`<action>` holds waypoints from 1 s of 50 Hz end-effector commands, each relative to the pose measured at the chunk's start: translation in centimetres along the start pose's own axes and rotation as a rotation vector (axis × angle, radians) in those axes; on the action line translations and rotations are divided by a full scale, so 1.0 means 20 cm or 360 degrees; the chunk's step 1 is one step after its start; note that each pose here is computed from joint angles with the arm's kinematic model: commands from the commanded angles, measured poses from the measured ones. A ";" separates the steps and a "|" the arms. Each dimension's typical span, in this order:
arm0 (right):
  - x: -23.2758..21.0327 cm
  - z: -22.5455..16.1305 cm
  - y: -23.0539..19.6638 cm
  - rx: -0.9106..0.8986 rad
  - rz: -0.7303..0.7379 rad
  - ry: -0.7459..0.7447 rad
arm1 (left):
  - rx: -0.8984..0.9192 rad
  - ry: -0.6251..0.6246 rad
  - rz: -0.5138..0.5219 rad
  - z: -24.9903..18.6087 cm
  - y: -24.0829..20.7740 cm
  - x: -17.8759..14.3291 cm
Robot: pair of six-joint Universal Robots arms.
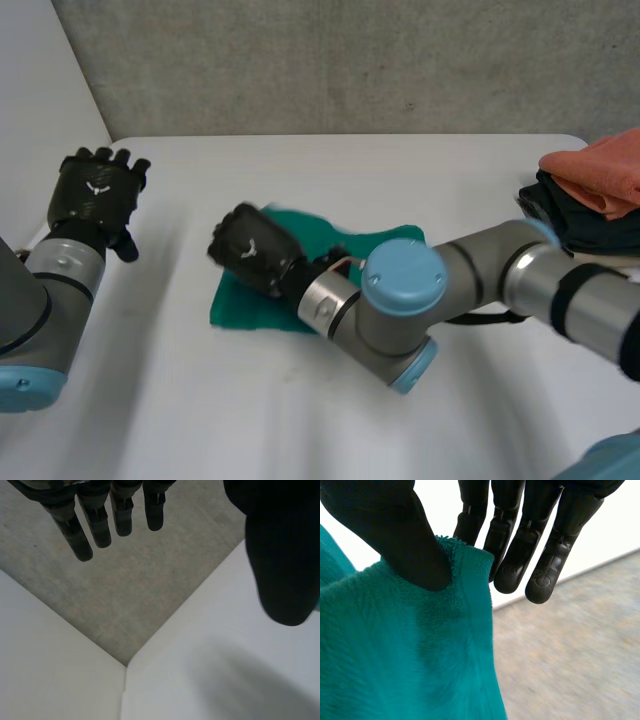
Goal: Fold the laundry.
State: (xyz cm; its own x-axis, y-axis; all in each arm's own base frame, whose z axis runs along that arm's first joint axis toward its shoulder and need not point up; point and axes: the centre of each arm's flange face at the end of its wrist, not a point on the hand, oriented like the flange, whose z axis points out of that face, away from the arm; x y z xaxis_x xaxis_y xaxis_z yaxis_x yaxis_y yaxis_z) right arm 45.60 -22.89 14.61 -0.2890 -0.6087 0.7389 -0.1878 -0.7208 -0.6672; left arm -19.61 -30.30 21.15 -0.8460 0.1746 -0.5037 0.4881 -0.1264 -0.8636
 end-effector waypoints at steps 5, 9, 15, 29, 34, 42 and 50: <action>0.07 -0.04 -0.06 -0.0123 0.0185 0.0129 | 0.0026 0.0180 0.0006 -0.03 -0.01 0.20; 0.33 -0.18 0.02 -0.0354 0.0394 0.0459 | 0.0085 0.0239 -0.0007 -0.04 -0.06 0.27; 0.43 -0.41 0.10 -0.0688 0.0713 0.0560 | 0.0160 0.0410 -0.0004 -0.09 -0.12 0.48; 0.23 -0.66 0.41 -0.1240 0.1046 0.0455 | 0.0134 0.0519 0.0024 -0.08 -0.07 0.65; 0.29 -0.73 0.47 -0.1361 0.0990 0.0558 | 0.0124 0.0522 0.0026 -0.09 -0.07 0.64; 0.56 -0.81 0.28 -0.1278 0.0636 0.0736 | 0.0130 0.0518 0.0022 -0.11 -0.09 0.62; 0.63 -0.75 0.24 -0.1285 0.0122 0.0581 | 0.0143 0.0508 0.0017 -0.14 -0.11 0.60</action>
State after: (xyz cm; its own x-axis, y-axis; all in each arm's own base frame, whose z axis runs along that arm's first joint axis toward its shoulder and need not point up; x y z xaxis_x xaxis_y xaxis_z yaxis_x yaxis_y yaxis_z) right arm 26.19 -28.58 17.61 -0.7261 -0.4435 0.5255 -0.5902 0.0100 -0.8072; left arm -30.47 -25.57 16.53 -0.7201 0.4734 -0.5074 0.4686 -0.2075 -0.8587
